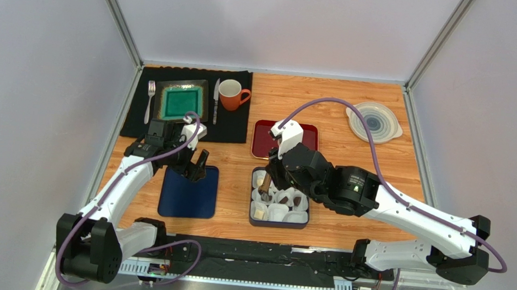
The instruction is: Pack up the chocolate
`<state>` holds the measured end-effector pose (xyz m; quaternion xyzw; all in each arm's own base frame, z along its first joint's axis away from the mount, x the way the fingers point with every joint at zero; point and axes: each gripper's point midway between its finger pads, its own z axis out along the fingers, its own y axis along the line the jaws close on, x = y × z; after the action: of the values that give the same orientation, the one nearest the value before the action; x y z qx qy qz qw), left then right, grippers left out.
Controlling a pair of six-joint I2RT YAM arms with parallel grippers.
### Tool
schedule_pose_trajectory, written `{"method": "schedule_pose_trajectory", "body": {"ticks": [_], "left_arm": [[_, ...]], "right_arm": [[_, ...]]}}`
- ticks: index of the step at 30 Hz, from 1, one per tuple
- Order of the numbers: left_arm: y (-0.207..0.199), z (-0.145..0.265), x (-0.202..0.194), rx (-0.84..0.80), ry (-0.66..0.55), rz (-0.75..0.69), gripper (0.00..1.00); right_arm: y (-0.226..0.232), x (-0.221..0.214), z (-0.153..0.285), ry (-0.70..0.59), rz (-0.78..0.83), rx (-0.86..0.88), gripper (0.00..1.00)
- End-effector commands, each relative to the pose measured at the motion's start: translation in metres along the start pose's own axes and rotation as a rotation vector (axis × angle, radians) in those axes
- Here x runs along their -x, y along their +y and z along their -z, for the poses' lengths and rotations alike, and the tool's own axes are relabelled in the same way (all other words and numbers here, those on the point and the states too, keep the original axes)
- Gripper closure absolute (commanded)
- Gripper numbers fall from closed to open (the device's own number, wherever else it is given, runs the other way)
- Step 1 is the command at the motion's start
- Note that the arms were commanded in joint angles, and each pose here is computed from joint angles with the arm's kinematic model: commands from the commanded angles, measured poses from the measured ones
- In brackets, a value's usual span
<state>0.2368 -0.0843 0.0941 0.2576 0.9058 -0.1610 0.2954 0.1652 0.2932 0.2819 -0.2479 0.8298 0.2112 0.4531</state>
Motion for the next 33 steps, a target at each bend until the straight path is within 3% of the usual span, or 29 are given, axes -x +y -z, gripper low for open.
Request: {"method": "schedule_pose_trajectory", "body": {"ticks": [1,8,13,20,33], "left_arm": [[0.002,0.011,0.023,0.015,-0.067,-0.032,0.01],[0.002,0.011,0.022,0.012,-0.067,-0.031,0.01],[0.002,0.011,0.022,0.013,-0.066,-0.031,0.01],[0.002,0.010,0.020,0.014,-0.063,-0.039,0.01],[0.003,0.009,0.022,0.008,-0.058,-0.039,0.01]], "right_arm": [[-0.016,0.046,0.013,-0.129,-0.006,-0.080,0.89],[-0.069,0.082,0.006,-0.189,-0.033,-0.199,0.93],[-0.121,0.100,-0.024,-0.211,-0.079,-0.281,0.92],[-0.151,0.101,-0.074,-0.215,-0.081,-0.340,0.89],[-0.170,0.076,-0.115,-0.139,-0.100,-0.362,0.63]]}}
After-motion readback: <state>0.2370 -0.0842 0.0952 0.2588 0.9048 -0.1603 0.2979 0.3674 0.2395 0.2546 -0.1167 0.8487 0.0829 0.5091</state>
